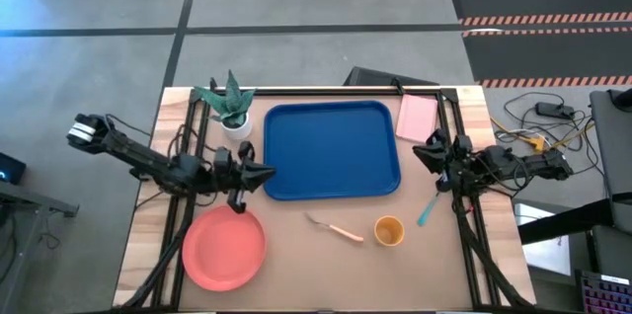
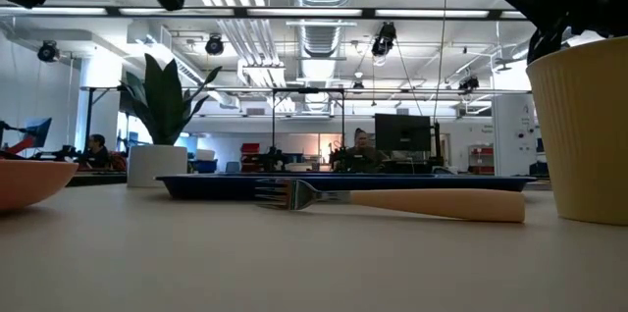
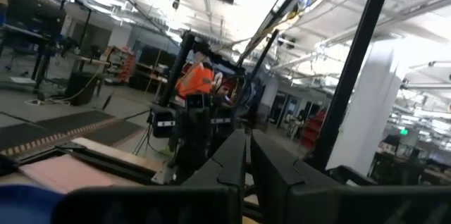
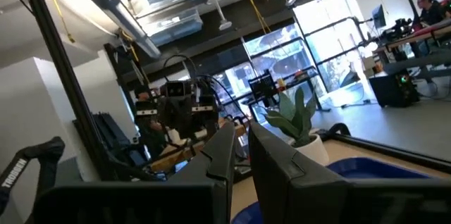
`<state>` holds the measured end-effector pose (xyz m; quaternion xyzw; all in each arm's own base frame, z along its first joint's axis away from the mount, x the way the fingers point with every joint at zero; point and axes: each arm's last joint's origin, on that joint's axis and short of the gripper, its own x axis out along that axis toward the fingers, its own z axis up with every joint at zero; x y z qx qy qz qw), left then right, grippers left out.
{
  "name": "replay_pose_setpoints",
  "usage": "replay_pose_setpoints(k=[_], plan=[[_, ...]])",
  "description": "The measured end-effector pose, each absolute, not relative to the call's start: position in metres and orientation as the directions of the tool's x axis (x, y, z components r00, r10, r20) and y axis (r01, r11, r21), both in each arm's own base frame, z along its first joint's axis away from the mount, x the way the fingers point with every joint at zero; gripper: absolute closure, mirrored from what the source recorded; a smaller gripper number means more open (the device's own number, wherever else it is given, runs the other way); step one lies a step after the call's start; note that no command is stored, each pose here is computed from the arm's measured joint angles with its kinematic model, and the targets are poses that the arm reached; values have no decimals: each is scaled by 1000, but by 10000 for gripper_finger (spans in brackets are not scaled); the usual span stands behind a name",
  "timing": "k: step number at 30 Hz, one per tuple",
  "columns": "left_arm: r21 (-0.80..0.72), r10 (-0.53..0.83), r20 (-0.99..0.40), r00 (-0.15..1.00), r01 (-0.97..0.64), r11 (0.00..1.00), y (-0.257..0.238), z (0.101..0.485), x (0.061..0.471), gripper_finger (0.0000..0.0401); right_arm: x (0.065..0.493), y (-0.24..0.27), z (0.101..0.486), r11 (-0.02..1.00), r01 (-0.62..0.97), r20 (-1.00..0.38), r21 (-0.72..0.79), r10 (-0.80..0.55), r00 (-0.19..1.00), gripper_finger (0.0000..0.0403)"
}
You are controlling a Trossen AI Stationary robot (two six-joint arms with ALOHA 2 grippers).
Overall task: Pick and place plate/cup/fork/spoon on tray
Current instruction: Put the orange plate on the blue tray
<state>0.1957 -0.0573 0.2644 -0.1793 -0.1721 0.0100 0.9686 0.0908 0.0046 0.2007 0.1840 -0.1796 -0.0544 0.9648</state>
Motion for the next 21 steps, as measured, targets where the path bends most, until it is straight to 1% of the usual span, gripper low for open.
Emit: replay_pose_setpoints(k=[6, 13, 21], plan=[[-418, 69, 257, 964, 47, 907, -63, 257, 212, 396, 90, 4, 202, 934, 49, 338, 353, -176, 925, 369], [-584, 43, 110, 993, 30, 811, -73, 248, 227, 396, 85, 3, 221, 949, 66, 355, 308, -179, 918, 369], [-715, 36, -128, 991, -118, 689, -84, 245, 244, 401, 81, 3, 233, 962, 92, 325, 256, -175, 929, 369]])
